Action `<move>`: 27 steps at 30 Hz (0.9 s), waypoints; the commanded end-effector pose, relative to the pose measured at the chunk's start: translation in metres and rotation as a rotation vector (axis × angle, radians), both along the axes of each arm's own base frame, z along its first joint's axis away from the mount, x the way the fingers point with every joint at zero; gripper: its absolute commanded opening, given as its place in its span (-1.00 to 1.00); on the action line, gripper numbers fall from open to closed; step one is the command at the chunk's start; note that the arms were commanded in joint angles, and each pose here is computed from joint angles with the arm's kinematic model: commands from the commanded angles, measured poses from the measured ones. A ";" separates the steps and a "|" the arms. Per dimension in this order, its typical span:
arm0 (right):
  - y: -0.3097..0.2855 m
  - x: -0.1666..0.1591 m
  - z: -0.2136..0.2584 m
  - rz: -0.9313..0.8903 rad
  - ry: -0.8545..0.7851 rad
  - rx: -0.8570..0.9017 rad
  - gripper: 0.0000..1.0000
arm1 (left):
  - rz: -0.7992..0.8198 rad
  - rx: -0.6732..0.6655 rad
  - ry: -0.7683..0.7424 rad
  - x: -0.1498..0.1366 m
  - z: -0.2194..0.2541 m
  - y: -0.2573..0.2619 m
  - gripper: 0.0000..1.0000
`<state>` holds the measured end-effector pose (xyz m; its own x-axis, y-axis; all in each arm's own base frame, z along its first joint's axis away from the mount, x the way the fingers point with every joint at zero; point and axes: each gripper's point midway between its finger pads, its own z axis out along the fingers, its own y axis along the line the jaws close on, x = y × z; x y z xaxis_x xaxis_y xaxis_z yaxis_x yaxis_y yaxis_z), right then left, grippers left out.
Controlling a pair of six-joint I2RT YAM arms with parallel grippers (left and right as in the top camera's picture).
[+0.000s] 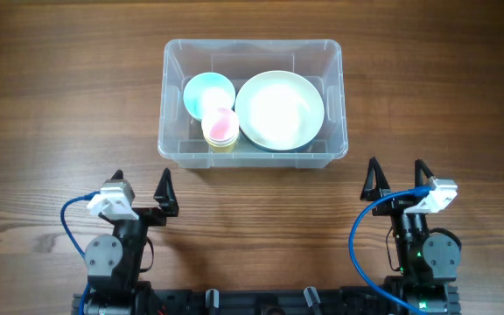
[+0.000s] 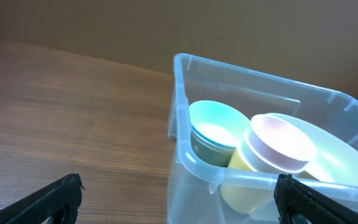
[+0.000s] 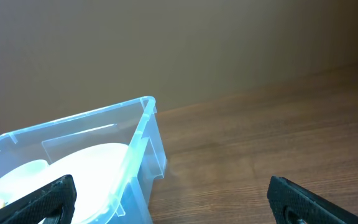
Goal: Pack container
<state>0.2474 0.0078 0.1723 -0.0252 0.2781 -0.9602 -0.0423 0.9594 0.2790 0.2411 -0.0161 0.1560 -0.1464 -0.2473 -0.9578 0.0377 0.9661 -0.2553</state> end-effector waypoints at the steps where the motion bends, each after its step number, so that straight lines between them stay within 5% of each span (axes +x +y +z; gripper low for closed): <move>1: 0.004 -0.001 0.002 0.022 -0.010 -0.018 1.00 | 0.034 0.072 -0.013 0.001 0.000 0.007 0.99; 5: 0.004 -0.001 0.002 0.022 -0.010 -0.018 0.99 | 0.021 0.163 -0.017 0.001 0.000 0.007 0.99; 27: 0.004 -0.001 0.002 0.022 -0.010 -0.018 1.00 | 0.017 0.162 -0.017 0.000 0.000 0.006 0.99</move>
<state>0.2474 0.0077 0.1723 -0.0251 0.2781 -0.9602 -0.0420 0.9594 0.2790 0.2415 -0.0098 0.1564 -0.1341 -0.1142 -0.9844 0.0218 0.9928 -0.1182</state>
